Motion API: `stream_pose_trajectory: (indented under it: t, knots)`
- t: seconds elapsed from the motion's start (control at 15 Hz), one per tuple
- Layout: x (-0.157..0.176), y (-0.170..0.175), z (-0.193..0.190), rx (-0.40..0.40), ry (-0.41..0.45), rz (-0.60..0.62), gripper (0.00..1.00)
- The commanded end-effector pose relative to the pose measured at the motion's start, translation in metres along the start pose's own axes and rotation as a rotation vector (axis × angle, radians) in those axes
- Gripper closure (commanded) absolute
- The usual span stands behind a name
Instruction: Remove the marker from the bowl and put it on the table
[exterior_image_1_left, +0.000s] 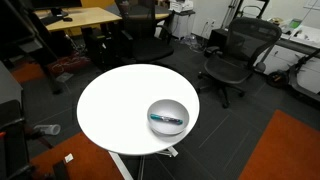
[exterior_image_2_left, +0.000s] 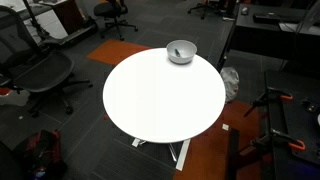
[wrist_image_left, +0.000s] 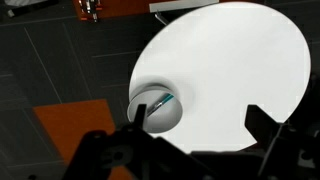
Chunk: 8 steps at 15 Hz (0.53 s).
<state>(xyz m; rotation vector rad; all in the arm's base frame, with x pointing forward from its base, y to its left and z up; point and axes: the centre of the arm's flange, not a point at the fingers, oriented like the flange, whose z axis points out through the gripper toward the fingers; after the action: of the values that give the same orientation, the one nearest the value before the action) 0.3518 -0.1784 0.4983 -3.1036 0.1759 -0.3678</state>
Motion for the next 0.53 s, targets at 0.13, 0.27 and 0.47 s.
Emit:
stream_pose_trajectory:
  t: [0.13, 0.27, 0.47]
  knots:
    - [0.0, 0.0, 0.0, 0.0, 0.0, 0.0, 0.0]
    - [0.0, 0.0, 0.0, 0.0, 0.0, 0.0, 0.0]
    - [0.0055, -0.0032, 0.0027, -0.014, -0.001, 0.014, 0.0]
